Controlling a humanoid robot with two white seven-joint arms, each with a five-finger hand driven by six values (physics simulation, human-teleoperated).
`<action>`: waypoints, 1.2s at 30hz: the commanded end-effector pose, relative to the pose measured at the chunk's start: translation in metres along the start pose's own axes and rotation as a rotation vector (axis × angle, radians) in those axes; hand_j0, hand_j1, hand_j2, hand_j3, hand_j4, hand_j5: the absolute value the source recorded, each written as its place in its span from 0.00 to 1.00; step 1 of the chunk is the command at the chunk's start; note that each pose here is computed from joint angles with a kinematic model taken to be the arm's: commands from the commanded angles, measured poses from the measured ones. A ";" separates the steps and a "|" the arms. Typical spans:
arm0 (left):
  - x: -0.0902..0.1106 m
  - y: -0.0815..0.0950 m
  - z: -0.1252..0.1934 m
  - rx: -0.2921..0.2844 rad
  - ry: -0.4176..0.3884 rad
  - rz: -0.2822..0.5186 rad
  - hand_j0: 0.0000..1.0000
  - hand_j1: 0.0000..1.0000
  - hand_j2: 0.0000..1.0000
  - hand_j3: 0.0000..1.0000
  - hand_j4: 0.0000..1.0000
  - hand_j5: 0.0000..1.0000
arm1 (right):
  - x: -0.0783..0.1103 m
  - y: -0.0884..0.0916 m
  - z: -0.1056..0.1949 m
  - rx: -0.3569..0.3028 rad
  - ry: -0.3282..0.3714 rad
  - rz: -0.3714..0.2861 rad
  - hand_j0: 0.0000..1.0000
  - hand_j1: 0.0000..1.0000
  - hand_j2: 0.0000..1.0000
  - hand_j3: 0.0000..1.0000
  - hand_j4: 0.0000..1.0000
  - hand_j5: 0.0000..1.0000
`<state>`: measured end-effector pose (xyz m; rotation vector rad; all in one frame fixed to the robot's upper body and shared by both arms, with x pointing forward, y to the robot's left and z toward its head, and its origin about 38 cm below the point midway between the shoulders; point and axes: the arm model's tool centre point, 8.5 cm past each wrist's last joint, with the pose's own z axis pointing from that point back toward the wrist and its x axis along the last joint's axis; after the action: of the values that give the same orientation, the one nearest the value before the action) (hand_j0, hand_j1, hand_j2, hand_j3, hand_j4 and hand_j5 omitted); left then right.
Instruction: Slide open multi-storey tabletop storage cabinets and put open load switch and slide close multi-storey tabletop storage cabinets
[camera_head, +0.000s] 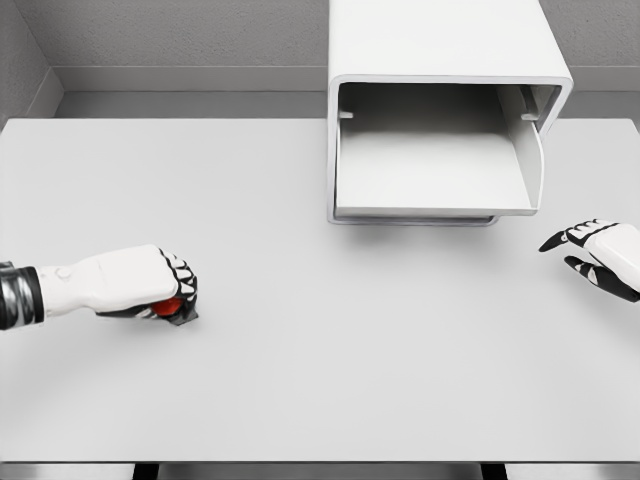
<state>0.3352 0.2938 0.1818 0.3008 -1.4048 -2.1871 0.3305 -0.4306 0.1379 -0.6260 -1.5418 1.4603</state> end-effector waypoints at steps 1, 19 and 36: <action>0.000 0.001 0.000 0.004 -0.001 0.006 0.37 0.37 0.37 0.37 0.37 0.37 | 0.000 -0.001 0.000 -0.004 -0.001 -0.004 0.55 0.55 0.55 0.55 0.55 0.55; -0.008 0.020 0.006 0.069 0.023 -0.028 0.37 0.37 0.37 0.37 0.37 0.37 | 0.002 0.000 -0.001 -0.008 -0.004 -0.007 0.56 0.56 0.56 0.56 0.56 0.56; -0.013 0.027 0.012 0.091 0.047 -0.039 0.38 0.38 0.38 0.38 0.38 0.38 | 0.001 -0.001 0.000 -0.009 -0.001 -0.007 0.56 0.56 0.56 0.56 0.56 0.56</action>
<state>0.3491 0.3006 0.2107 0.4175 -1.4857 -2.1435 0.3305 -0.4294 0.1375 -0.6252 -1.5468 1.4559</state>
